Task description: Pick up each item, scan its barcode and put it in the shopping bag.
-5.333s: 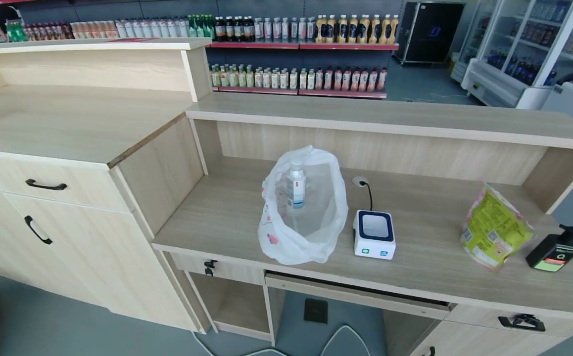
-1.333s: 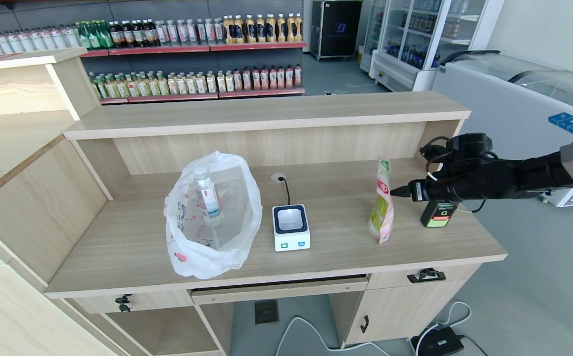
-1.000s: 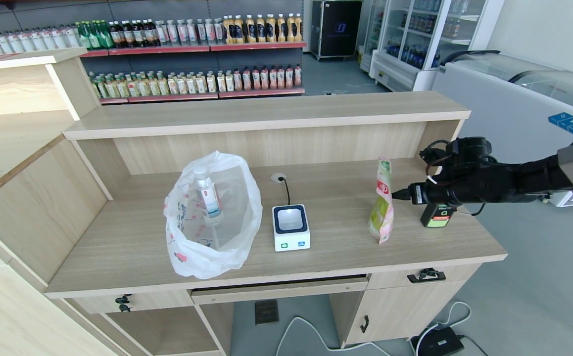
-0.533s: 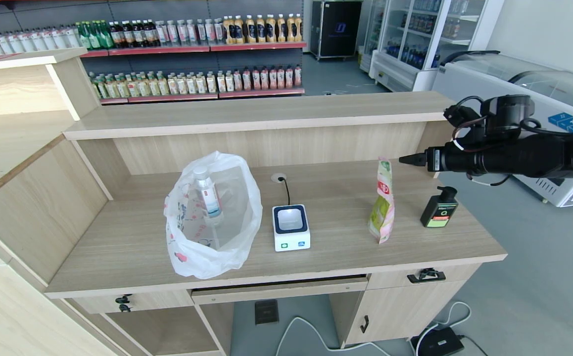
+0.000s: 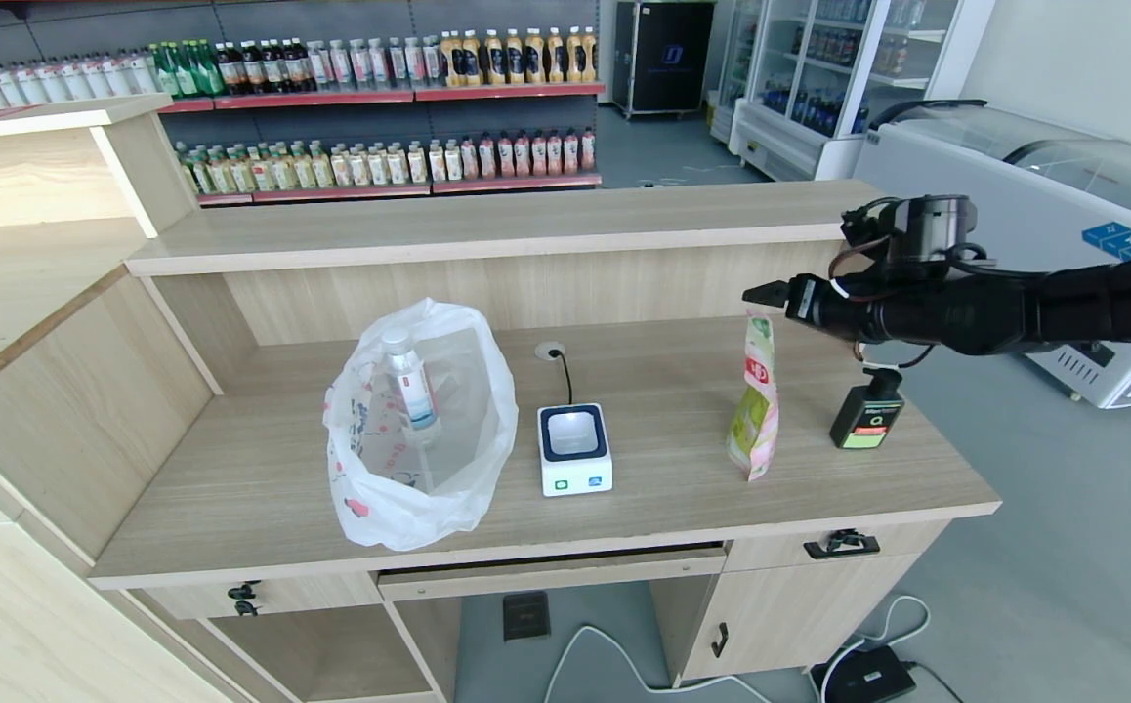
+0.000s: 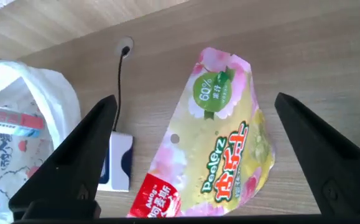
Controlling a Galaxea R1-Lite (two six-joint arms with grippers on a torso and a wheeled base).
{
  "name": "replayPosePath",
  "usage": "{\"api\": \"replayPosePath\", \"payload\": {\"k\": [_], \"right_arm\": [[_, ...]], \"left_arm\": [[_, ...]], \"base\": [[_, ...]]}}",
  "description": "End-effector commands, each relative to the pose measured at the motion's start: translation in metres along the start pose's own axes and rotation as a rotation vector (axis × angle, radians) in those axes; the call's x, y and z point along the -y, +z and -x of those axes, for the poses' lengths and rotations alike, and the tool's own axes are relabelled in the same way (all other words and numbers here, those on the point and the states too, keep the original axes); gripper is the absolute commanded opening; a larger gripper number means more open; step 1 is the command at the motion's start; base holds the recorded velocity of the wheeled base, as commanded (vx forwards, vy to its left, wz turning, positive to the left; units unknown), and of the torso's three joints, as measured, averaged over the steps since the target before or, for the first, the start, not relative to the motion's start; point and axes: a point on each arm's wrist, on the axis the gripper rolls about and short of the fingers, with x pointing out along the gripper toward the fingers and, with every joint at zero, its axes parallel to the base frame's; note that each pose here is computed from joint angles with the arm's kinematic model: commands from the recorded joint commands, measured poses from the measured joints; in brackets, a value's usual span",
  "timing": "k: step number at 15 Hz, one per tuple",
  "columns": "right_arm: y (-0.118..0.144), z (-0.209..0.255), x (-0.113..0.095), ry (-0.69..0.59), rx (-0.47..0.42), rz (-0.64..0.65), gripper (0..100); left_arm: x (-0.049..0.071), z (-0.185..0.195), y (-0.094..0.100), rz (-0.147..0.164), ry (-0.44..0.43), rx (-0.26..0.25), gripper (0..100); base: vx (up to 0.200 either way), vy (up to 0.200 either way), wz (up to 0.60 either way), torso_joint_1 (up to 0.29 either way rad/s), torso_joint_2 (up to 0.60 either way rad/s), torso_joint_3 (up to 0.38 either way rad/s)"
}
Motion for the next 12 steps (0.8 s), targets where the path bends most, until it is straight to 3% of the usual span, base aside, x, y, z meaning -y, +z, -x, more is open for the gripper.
{"api": "replayPosePath", "payload": {"k": [1,5,12], "right_arm": [[-0.027,-0.029,-0.008,-0.005,-0.057,-0.029,100],[-0.058,-0.044,-0.007,-0.124,-0.112,-0.061,100],[-0.080,-0.053,0.007,-0.223,-0.152,-0.064,100]], "left_arm": [[0.000,0.000,0.000,0.000,0.001,0.000,100],[0.000,0.000,0.000,0.000,0.001,0.000,100],[0.000,0.000,0.000,0.002,0.001,0.000,100]], "base": [[0.000,0.000,0.00,0.000,0.00,0.000],[0.000,0.000,0.00,0.000,0.00,0.000],[0.000,0.000,0.00,0.000,0.00,0.000]]}}
